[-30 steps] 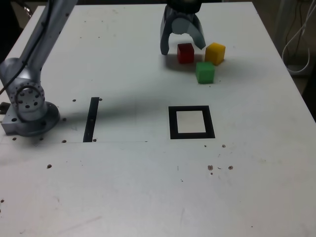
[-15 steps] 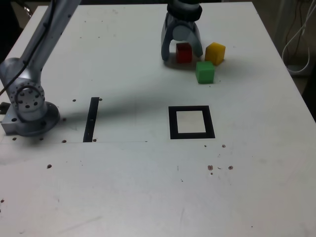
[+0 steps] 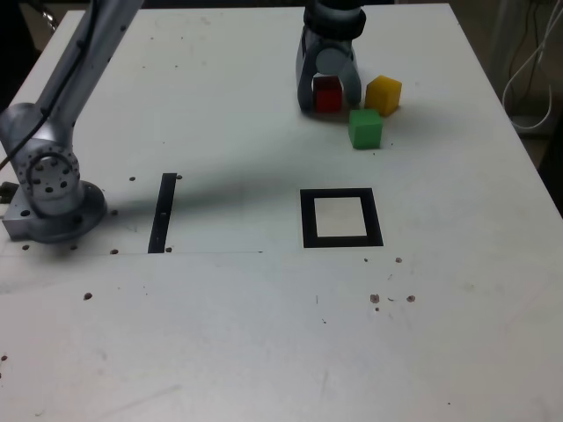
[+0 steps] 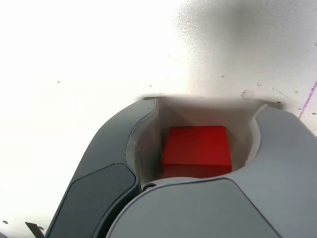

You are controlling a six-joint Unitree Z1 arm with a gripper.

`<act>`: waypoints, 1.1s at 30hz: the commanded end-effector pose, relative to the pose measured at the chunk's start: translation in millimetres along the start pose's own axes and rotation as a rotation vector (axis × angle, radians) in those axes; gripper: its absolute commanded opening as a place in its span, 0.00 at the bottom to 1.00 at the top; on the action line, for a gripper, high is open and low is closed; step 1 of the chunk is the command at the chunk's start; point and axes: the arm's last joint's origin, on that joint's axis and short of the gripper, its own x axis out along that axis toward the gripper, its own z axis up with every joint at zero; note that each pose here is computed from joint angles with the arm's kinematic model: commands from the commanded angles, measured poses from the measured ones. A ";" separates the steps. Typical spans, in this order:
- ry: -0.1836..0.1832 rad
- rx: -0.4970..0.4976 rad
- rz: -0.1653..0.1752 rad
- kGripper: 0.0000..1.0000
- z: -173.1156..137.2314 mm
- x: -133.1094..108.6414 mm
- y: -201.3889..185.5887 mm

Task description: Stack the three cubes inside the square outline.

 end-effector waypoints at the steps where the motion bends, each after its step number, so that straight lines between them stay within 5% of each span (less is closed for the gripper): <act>1: -0.010 -0.003 -0.011 0.33 0.4 -0.2 -0.4; 8: -0.013 0.012 -0.025 0.28 -1.0 -3.6 -4.0; 14: -0.010 0.034 0.000 0.17 -9.1 -18.9 -11.0; 20: -0.024 0.079 0.016 0.17 -20.8 -50.2 -32.3; 26: -0.057 0.109 0.048 0.17 -29.9 -79.0 -70.1; 33: -0.042 0.142 0.071 0.17 -28.8 -75.5 -142.3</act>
